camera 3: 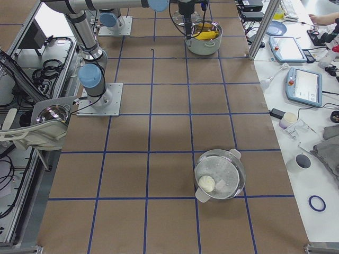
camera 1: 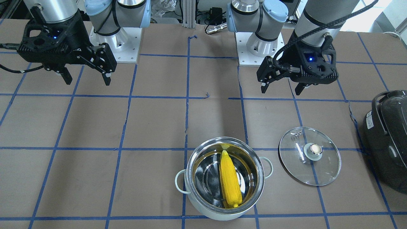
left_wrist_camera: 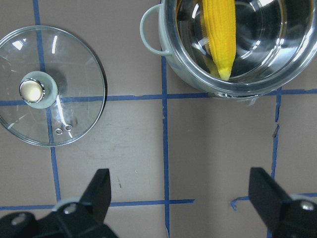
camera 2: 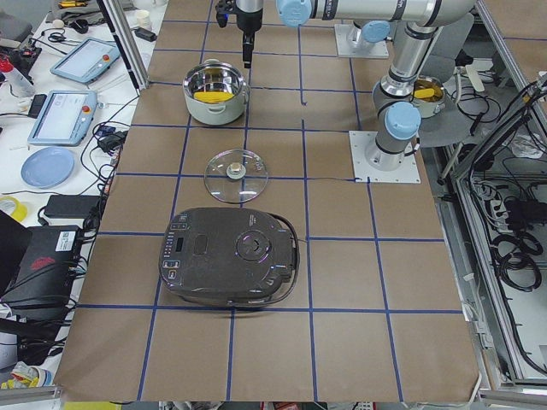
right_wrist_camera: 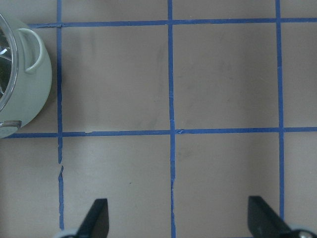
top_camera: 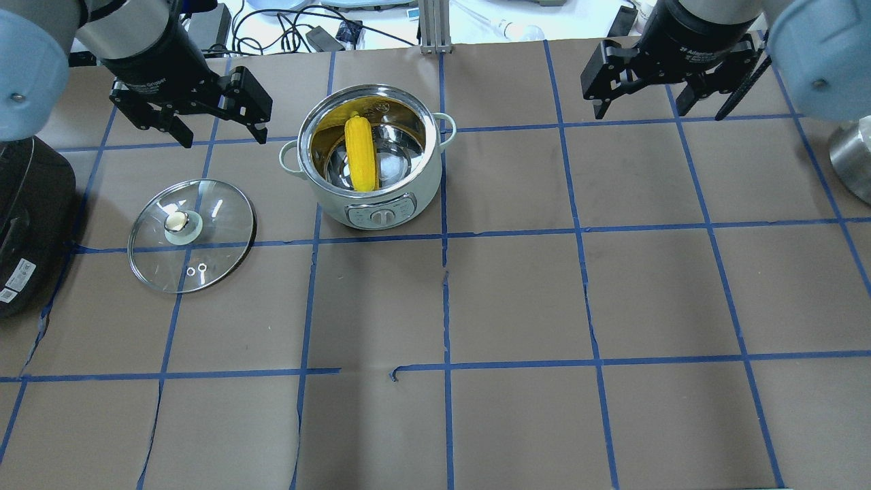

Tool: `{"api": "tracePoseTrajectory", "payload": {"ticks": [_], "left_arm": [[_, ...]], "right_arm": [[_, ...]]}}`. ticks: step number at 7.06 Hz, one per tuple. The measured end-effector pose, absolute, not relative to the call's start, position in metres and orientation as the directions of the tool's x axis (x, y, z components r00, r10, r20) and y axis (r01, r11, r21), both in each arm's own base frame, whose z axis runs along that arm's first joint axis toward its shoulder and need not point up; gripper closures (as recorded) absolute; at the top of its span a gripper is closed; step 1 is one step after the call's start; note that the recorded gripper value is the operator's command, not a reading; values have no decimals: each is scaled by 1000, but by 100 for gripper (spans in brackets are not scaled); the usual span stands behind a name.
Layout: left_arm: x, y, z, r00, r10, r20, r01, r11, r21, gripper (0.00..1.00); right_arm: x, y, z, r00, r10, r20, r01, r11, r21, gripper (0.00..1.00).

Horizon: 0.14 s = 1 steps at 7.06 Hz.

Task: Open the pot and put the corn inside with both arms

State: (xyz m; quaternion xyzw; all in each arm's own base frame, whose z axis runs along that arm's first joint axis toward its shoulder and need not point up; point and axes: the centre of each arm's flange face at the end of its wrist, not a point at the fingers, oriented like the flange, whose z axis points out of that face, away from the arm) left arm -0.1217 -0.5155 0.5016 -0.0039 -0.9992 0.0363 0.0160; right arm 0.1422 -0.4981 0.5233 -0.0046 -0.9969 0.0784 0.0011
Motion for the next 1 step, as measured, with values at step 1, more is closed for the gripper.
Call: {"api": "tracePoseTrajectory", "payload": {"ticks": [1], "left_arm": [[-122, -516, 501, -999, 9, 31, 7, 997, -72, 0]], "right_arm": [[142, -498, 523, -1000, 9, 1, 9, 988, -156, 0]]}}
